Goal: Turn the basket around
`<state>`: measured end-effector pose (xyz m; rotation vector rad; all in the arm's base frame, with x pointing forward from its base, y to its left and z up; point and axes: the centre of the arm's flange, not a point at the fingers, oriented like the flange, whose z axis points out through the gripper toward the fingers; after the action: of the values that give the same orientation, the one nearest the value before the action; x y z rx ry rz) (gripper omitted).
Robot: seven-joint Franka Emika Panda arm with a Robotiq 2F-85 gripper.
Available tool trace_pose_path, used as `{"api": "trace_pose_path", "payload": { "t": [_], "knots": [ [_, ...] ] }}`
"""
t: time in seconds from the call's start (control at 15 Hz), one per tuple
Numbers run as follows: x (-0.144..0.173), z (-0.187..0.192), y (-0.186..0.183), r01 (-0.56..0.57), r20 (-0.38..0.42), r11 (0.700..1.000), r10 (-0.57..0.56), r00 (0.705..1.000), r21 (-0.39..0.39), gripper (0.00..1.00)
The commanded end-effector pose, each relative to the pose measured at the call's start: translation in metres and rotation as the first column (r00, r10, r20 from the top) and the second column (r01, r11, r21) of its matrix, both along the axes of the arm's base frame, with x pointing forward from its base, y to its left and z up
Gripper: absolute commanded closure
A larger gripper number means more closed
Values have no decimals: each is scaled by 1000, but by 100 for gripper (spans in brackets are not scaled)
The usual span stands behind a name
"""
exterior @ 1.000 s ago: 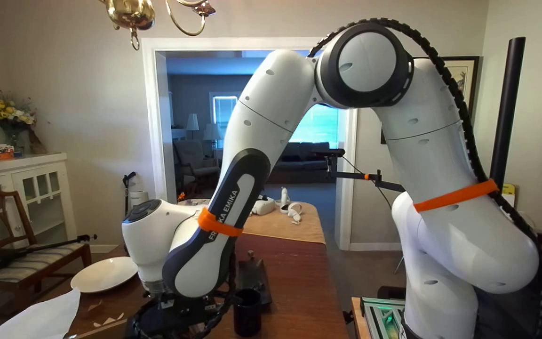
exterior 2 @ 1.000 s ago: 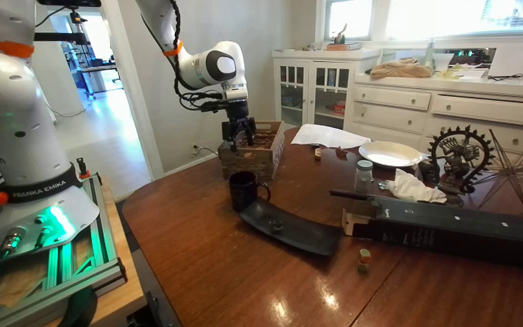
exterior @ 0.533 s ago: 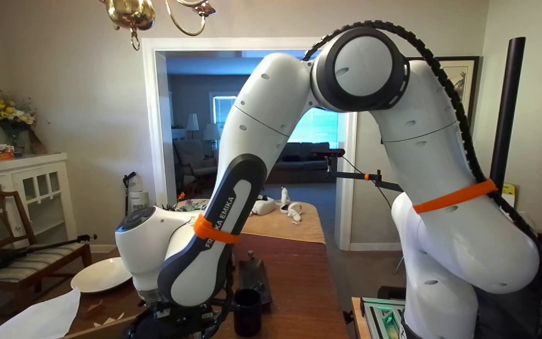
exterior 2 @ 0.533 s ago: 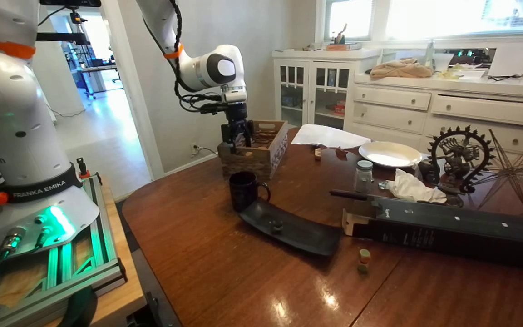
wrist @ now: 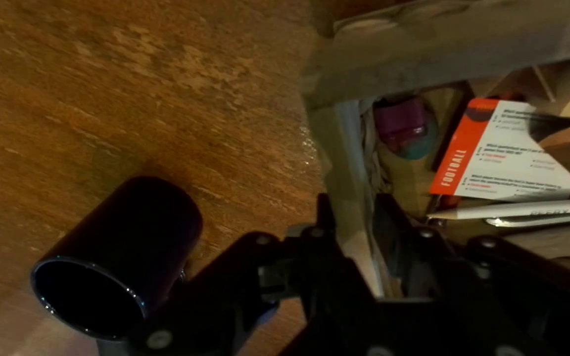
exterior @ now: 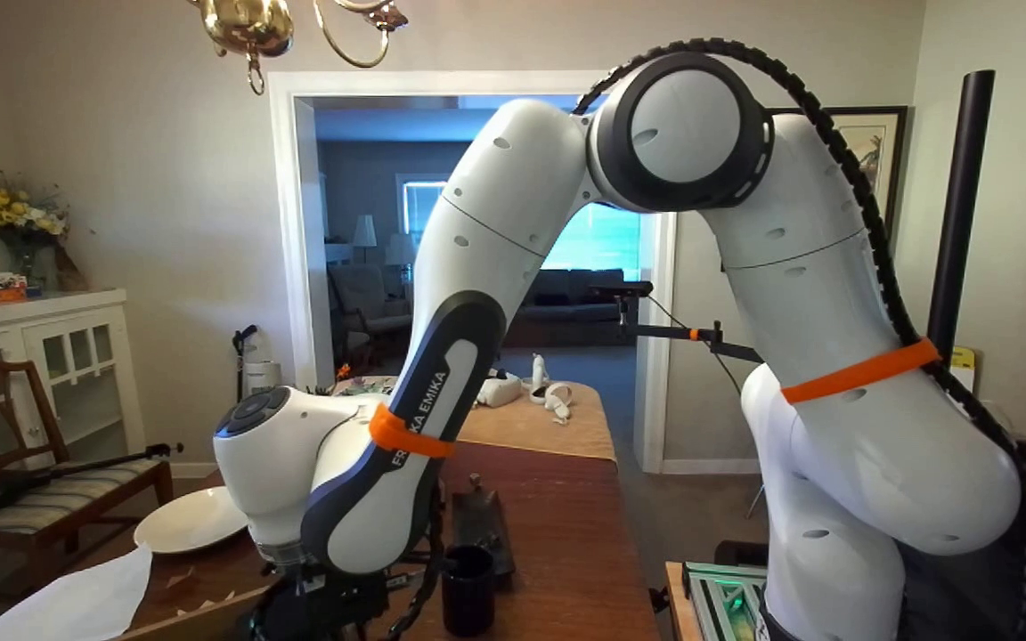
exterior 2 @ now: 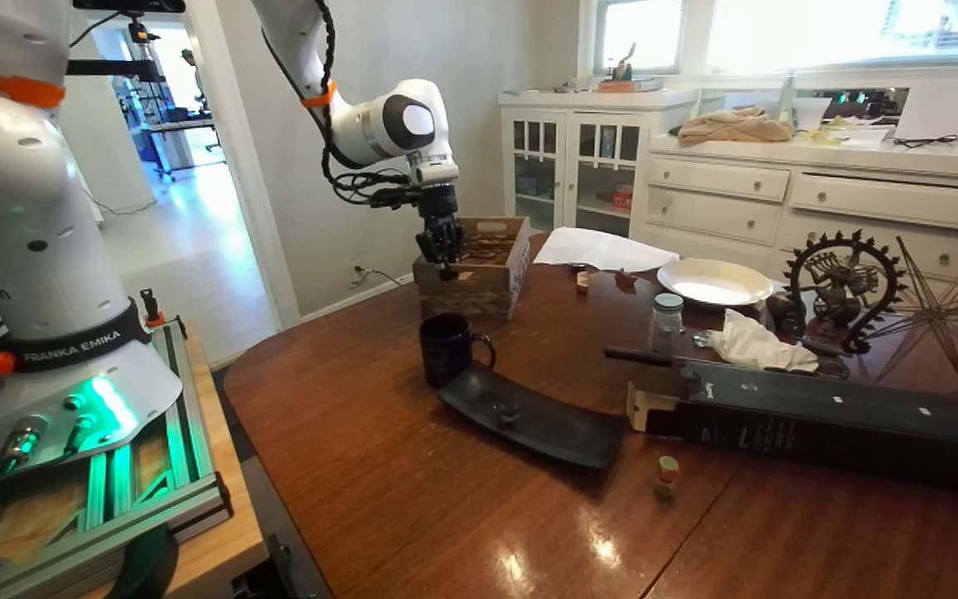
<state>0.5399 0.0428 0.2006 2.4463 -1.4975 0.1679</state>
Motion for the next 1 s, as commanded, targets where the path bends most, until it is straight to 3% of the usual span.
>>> {"api": "trace_pose_path", "payload": {
  "t": [0.0,0.4,0.93],
  "knots": [
    [8,-4,-12,-114,-3,993,114,993,-2,100],
    [8,-1,-38,-315,-7,949,315,949,7,96],
    [5,0,-73,-510,-1,860,510,860,-5,97]
  ]
}}
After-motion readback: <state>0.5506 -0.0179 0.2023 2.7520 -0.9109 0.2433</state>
